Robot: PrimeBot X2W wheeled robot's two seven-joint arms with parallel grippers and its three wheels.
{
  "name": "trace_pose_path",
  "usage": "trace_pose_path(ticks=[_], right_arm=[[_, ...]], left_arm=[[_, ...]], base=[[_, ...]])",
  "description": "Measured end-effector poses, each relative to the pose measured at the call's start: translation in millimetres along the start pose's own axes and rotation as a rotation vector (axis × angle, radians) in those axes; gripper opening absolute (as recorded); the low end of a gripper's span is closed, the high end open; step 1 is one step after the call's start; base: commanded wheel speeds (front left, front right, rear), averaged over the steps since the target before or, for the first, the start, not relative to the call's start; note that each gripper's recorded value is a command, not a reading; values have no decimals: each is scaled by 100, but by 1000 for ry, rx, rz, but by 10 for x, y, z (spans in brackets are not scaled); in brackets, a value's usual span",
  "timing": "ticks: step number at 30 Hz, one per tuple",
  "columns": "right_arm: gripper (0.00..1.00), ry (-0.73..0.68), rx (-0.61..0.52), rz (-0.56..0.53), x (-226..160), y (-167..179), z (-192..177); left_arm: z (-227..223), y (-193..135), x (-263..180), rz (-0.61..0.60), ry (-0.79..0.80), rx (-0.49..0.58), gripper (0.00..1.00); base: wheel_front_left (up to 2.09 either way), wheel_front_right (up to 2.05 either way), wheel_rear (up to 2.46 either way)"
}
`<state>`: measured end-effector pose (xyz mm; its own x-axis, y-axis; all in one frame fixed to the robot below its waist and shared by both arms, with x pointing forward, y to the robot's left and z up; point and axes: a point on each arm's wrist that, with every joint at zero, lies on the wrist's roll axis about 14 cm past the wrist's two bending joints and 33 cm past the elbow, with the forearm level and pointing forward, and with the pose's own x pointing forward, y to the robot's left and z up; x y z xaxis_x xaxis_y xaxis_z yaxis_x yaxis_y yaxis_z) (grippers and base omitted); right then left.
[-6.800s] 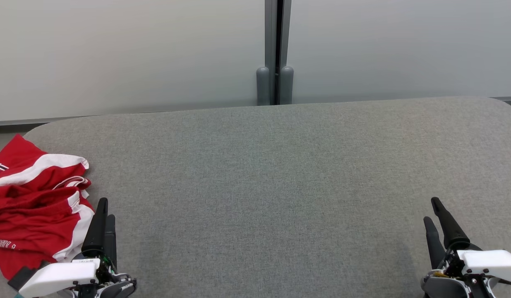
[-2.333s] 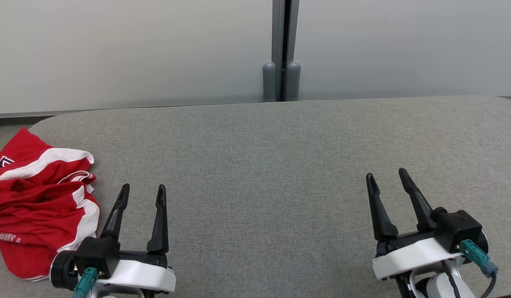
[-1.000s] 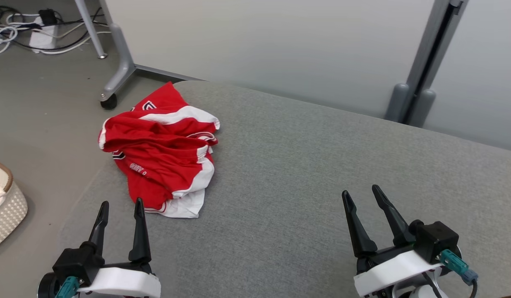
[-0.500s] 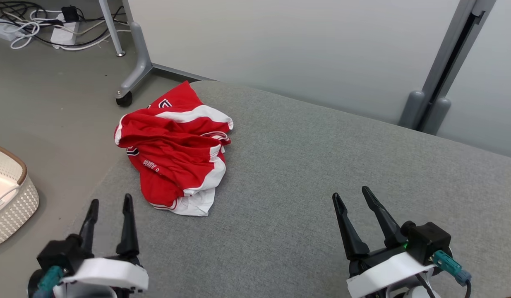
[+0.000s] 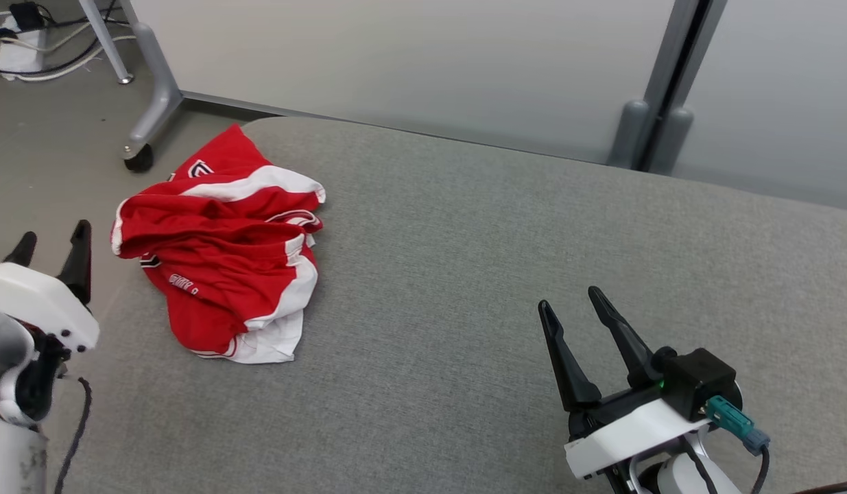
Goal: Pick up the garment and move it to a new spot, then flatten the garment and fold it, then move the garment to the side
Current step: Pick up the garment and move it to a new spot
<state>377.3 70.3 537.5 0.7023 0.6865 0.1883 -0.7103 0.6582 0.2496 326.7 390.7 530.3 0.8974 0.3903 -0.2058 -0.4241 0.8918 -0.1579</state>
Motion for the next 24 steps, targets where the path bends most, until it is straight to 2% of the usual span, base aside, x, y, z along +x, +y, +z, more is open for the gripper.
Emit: trace_pose_path(ticks=[8, 18, 21, 22, 24], right_arm=[[100, 21, -4, -76, -25, -349, -107], [100, 56, -9, -157, -46, -800, -280], [100, 61, -12, -190, -88, -935, -302], [100, 63, -13, -199, -101, -971, -309], [100, 67, -14, -217, -130, -1043, -324]], left_arm=[[-102, 86, 548, 30, 192, -69, 100], [-821, -1, 1009, 99, 451, -135, 100], [-1064, 51, 1029, 131, 543, -115, 100], [-1128, 80, 1028, 143, 566, -110, 91], [-1187, 84, 1065, 149, 585, -102, 0]], base=[[0, 0, 0], [0, 0, 0], [0, 0, 0], [0, 0, 0], [0, 0, 0]])
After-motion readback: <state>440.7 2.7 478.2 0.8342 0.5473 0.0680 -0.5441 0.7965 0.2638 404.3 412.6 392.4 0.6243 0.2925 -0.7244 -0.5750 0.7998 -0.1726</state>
